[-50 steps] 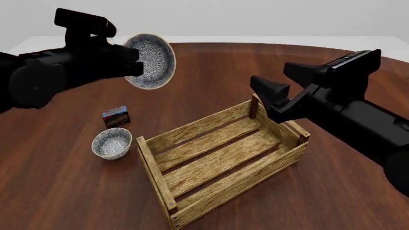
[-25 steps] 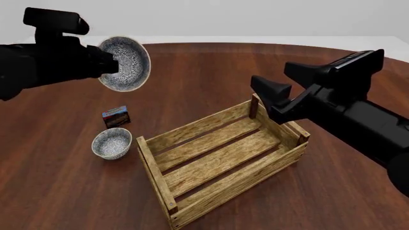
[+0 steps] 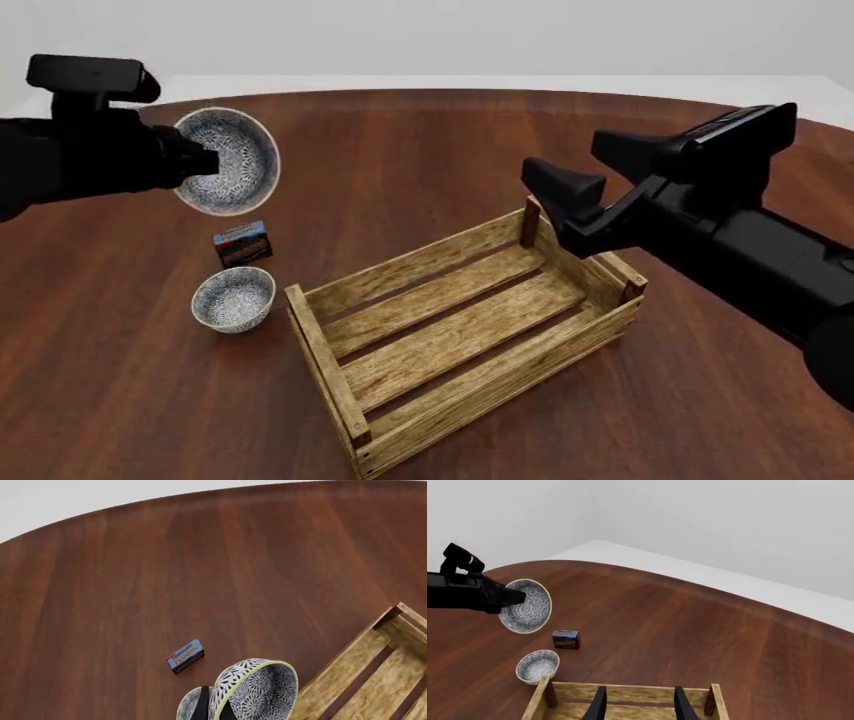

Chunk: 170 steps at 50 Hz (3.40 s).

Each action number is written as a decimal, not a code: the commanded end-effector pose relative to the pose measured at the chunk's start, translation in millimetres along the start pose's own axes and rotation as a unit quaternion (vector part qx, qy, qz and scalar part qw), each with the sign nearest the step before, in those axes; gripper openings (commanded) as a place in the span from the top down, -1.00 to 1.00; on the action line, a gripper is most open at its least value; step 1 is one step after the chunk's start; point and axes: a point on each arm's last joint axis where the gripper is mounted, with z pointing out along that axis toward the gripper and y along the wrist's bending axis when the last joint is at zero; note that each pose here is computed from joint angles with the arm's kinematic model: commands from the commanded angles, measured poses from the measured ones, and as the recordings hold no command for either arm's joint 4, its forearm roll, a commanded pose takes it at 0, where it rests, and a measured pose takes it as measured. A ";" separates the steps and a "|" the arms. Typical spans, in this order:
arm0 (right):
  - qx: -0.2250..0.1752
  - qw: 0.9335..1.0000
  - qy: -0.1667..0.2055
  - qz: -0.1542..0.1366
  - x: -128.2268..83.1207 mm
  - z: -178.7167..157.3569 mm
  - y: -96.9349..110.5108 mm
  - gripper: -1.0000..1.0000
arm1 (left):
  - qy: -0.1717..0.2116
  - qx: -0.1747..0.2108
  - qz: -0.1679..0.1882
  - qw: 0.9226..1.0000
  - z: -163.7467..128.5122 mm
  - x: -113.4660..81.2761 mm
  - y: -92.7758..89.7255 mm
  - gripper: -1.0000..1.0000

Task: Stack the right bowl on the left bowl and place them in the tray.

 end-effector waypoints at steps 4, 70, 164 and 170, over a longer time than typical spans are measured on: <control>0.004 1.000 -0.002 0.001 -1.2 -1.2 -1.6 -1.00 | 0.018 -0.014 -0.016 1.000 15.9 23.4 9.5 1.00; 0.001 1.000 0.005 -0.002 3.8 3.8 -0.6 -1.00 | 0.090 -0.063 -0.108 0.988 71.6 110.6 40.4 1.00; -0.004 1.000 0.005 -0.007 4.1 2.8 1.7 -1.00 | 0.064 -0.043 -0.007 0.997 33.7 92.4 28.8 -1.00; -0.003 1.000 0.005 -0.006 3.8 2.5 1.6 -1.00 | 0.066 -0.034 0.023 0.997 27.2 89.9 23.4 -1.00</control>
